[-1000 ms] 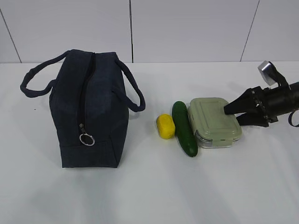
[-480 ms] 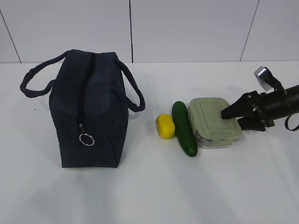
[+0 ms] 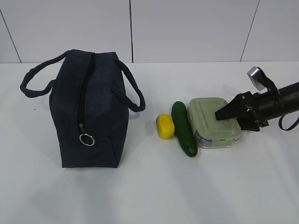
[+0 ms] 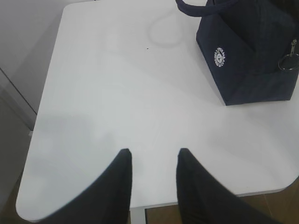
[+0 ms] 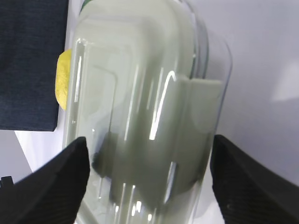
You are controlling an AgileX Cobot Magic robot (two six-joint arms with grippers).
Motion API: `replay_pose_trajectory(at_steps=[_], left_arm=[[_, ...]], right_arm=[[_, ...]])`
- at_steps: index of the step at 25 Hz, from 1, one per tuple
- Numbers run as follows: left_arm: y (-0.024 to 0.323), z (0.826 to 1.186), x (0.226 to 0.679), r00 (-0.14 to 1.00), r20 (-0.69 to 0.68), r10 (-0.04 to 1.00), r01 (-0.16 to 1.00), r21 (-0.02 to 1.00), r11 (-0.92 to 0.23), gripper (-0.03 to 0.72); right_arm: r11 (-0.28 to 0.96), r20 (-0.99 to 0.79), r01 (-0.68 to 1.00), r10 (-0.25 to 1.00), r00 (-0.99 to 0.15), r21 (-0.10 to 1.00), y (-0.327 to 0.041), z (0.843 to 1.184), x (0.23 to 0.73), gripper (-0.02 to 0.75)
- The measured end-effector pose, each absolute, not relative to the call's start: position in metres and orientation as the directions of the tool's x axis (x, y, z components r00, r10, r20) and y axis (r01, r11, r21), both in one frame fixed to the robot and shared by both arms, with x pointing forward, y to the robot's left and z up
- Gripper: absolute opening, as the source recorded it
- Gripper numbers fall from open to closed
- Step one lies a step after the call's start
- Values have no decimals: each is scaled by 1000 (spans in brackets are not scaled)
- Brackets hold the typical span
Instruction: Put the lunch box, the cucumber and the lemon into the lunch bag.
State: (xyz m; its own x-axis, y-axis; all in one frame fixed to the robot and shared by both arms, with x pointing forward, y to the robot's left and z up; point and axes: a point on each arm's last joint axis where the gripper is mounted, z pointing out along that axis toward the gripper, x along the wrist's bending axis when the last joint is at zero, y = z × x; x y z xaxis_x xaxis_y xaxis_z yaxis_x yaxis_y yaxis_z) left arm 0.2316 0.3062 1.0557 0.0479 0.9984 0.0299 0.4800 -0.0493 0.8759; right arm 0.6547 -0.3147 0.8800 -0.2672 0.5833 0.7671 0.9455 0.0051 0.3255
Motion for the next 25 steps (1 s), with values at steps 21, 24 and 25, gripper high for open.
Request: replay_pose_trajectory(at_steps=[21, 24, 25], left_arm=[[306, 1056, 232, 48, 30, 998, 480, 876, -49, 235], [306, 1056, 232, 48, 30, 998, 480, 876, -49, 235], [306, 1056, 232, 48, 30, 998, 480, 876, -49, 235]], right_arm=[[-11, 797, 954, 553, -243, 299, -313, 870, 656, 594], [-14, 802, 955, 546, -242, 297, -313, 868, 658, 594], [-15, 803, 955, 546, -241, 296, -313, 868, 659, 594]])
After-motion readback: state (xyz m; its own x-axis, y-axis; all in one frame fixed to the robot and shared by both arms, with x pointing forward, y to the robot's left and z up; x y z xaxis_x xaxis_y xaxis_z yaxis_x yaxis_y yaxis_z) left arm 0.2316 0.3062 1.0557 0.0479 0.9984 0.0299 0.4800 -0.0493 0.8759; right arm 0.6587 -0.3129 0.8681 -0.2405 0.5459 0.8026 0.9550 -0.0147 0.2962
